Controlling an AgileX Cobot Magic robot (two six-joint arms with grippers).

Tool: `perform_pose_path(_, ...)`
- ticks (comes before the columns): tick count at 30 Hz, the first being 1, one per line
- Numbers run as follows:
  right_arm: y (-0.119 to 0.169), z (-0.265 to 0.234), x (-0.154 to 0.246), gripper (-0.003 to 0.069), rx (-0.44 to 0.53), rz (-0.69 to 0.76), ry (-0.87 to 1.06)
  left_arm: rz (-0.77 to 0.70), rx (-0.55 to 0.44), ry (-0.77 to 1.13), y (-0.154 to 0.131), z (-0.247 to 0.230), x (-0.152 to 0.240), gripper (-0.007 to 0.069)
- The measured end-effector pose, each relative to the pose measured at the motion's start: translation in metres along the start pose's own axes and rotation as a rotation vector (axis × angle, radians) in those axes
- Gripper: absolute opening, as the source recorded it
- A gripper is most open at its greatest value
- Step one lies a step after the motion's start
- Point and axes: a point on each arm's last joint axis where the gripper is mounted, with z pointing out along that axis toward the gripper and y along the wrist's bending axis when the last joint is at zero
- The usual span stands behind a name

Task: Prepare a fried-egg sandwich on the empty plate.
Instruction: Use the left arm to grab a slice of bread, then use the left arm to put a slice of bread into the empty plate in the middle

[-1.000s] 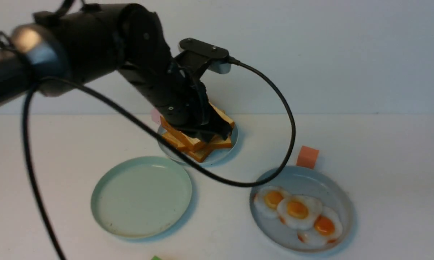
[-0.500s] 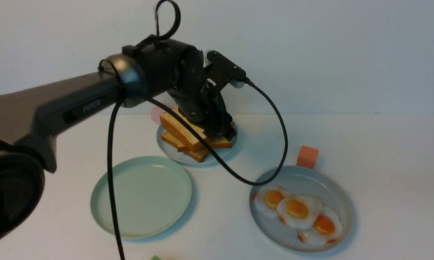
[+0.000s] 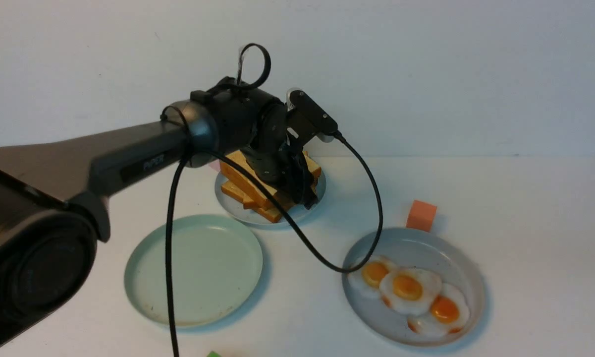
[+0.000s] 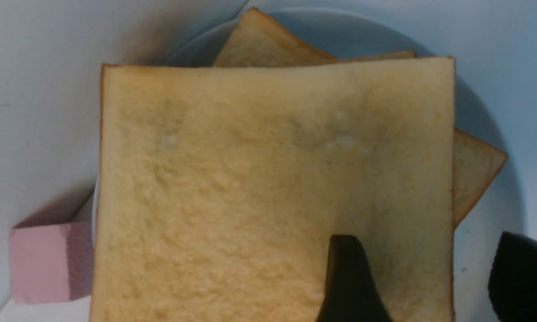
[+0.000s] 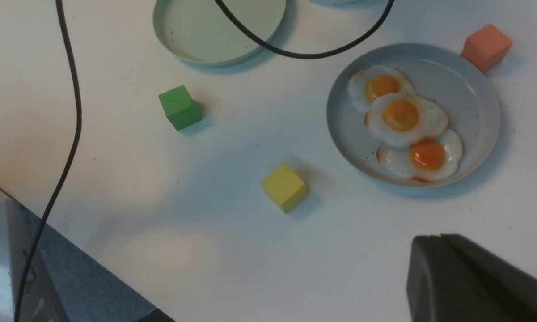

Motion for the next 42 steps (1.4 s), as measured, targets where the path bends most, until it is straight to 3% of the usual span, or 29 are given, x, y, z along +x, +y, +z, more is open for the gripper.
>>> perform_pose_path(6,0.002,0.000,0.001,0.0032,-0.022,0.008,0.006,-0.011,-0.004,-0.003,0.000,0.001,0.000,0.0369)
perform_pose_path(20,0.002,0.000,0.003,0.0035,-0.027,0.008,0.032,-0.029,-0.010,-0.005,0.001,0.000,-0.001,0.0004)
perform_pose_path(27,0.002,0.000,0.003,0.0039,-0.027,0.008,0.033,-0.028,-0.016,-0.019,0.003,-0.007,-0.004,-0.0006)
perform_pose_path(42,0.002,0.000,0.002,0.0057,-0.025,0.008,0.019,-0.038,-0.041,-0.079,0.013,-0.091,-0.026,-0.0007)
